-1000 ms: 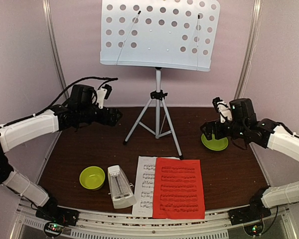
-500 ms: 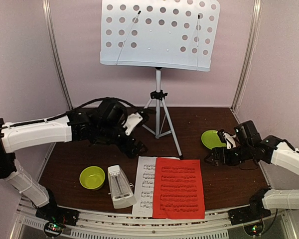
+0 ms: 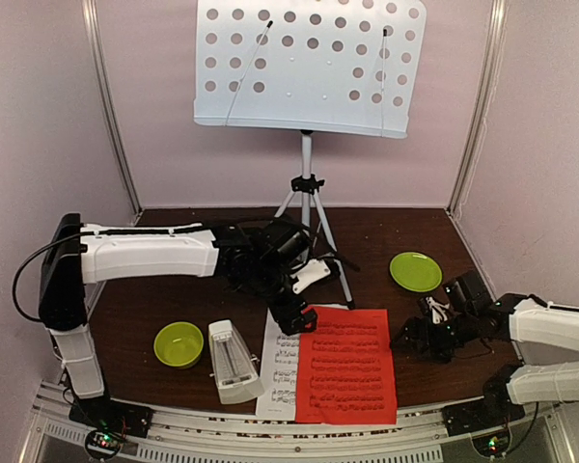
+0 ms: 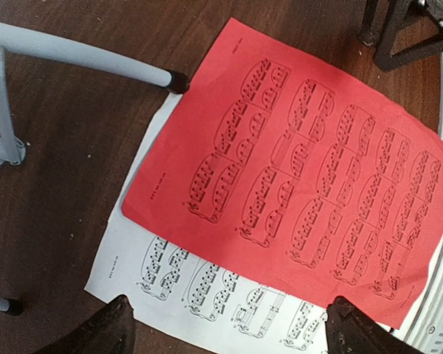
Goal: Set up the instrument practice props
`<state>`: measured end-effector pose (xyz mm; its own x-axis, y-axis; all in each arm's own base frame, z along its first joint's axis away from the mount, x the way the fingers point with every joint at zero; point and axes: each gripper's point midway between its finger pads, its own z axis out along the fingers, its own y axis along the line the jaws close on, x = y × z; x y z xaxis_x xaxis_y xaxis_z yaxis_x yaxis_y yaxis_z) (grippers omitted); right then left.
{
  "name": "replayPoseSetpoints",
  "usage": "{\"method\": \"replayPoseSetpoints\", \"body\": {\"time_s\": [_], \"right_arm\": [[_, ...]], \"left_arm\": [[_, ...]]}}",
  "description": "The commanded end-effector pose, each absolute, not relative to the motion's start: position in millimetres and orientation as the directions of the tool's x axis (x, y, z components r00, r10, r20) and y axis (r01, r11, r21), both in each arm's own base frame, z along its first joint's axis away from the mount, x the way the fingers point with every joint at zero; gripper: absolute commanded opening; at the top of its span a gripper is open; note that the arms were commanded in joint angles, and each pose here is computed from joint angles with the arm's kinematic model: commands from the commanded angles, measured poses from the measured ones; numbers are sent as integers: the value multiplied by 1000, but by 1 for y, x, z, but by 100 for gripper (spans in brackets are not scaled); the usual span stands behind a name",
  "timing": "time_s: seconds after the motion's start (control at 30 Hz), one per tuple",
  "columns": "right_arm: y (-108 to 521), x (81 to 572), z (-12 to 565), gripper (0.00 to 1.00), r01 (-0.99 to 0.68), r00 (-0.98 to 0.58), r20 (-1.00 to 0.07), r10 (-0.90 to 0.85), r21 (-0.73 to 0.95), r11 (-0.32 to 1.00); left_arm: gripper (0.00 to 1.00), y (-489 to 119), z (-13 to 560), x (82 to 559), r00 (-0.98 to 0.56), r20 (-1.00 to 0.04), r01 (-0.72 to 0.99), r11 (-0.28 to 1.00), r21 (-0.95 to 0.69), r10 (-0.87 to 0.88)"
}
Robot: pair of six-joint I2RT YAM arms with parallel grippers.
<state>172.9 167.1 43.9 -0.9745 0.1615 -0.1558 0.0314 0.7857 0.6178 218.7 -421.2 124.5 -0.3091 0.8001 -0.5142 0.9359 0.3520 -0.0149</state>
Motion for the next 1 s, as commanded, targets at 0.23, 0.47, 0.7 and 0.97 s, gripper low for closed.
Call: {"method": "replayPoseSetpoints", "body": {"time_s": [0.23, 0.47, 0.7, 0.97], "right_arm": [[175, 190, 27, 84, 147, -949, -107, 295, 681, 717], [180, 190, 11, 77, 206, -944, -43, 327, 695, 689], [193, 200, 11, 71, 235, -935, 1, 354, 748, 620], [205, 216, 41, 68, 173, -923, -49, 381, 832, 527]], "left_arm": [[86, -430, 80, 213, -310, -414, 944, 328, -29, 856], [85, -434, 56, 210, -297, -385, 952, 302, -49, 874], [85, -442, 38, 206, -286, -364, 958, 272, -91, 886], [85, -447, 35, 205, -285, -365, 959, 265, -105, 886]]}}
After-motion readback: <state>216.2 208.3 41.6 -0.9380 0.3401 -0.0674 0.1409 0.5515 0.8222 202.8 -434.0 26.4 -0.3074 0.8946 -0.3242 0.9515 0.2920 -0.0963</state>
